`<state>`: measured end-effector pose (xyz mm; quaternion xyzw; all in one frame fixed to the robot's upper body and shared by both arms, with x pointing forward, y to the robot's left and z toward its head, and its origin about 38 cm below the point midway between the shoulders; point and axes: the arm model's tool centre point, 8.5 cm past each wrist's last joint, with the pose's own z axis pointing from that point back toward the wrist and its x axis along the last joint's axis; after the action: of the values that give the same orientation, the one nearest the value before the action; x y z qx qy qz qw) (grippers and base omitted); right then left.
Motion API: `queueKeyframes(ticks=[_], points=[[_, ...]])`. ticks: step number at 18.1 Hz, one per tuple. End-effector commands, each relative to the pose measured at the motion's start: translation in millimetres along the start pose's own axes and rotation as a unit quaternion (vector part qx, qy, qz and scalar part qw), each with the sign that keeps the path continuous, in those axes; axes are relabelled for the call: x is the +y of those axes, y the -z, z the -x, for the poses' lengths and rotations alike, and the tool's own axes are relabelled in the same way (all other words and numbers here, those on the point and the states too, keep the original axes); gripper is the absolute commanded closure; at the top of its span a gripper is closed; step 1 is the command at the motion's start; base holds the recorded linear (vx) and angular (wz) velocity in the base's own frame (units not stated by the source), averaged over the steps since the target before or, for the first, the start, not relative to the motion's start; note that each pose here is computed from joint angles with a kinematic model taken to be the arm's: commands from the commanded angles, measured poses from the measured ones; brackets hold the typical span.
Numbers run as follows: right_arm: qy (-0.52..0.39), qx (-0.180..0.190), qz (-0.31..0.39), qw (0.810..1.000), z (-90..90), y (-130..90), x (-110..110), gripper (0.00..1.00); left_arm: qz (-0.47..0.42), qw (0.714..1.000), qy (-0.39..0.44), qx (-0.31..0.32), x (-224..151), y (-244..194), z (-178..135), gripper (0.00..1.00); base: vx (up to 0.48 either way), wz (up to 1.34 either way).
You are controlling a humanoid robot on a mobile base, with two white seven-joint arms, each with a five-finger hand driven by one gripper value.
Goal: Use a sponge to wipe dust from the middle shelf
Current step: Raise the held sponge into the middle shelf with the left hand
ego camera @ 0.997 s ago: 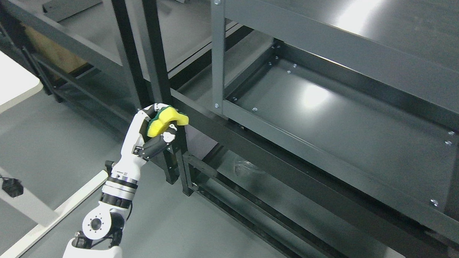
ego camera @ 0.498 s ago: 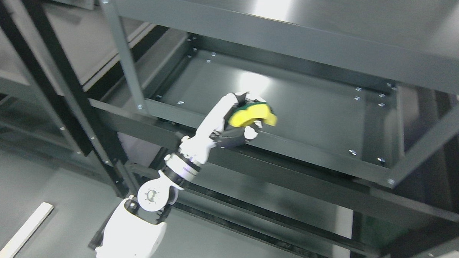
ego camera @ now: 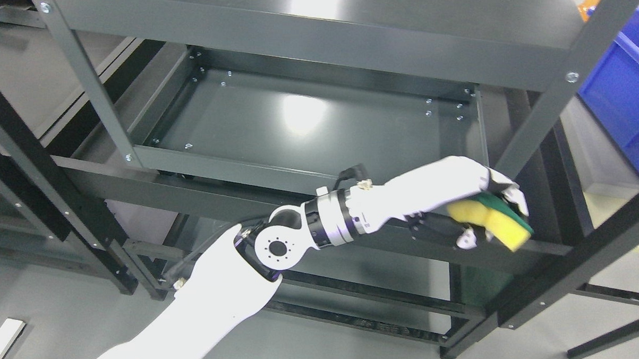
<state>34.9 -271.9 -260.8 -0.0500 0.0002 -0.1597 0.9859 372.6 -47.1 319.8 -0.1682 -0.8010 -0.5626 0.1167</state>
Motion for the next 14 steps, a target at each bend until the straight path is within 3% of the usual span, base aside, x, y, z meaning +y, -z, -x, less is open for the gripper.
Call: queueKeyframes(ticks=[1,4,8,10,14], points=[[0.000,-0.011,0.007,1.000,-9.2,0,-10,0.00,0.155,0.961,0.215,-0.076,11,16,-31,0.99,-0.026,-0.20],[0.001,-0.011,0.007,1.000,-9.2,0,-10,0.00,0.146,0.925,0.339,-0.093,79,-7,-50,1.00,-0.027,-0.20],[0.001,-0.012,0.007,1.000,-10.1,0,-10,0.00,0.101,0.891,0.441,-0.018,170,-61,-69,1.00,-0.020,-0.13],[0.001,-0.011,0.007,1.000,-9.2,0,-10,0.00,0.090,0.878,0.469,0.024,197,-91,-77,1.00,-0.009,-0.05],[0.001,-0.011,0.007,1.000,-9.2,0,-10,0.00,0.063,0.866,0.494,0.047,220,-127,-97,1.00,0.000,0.00]])
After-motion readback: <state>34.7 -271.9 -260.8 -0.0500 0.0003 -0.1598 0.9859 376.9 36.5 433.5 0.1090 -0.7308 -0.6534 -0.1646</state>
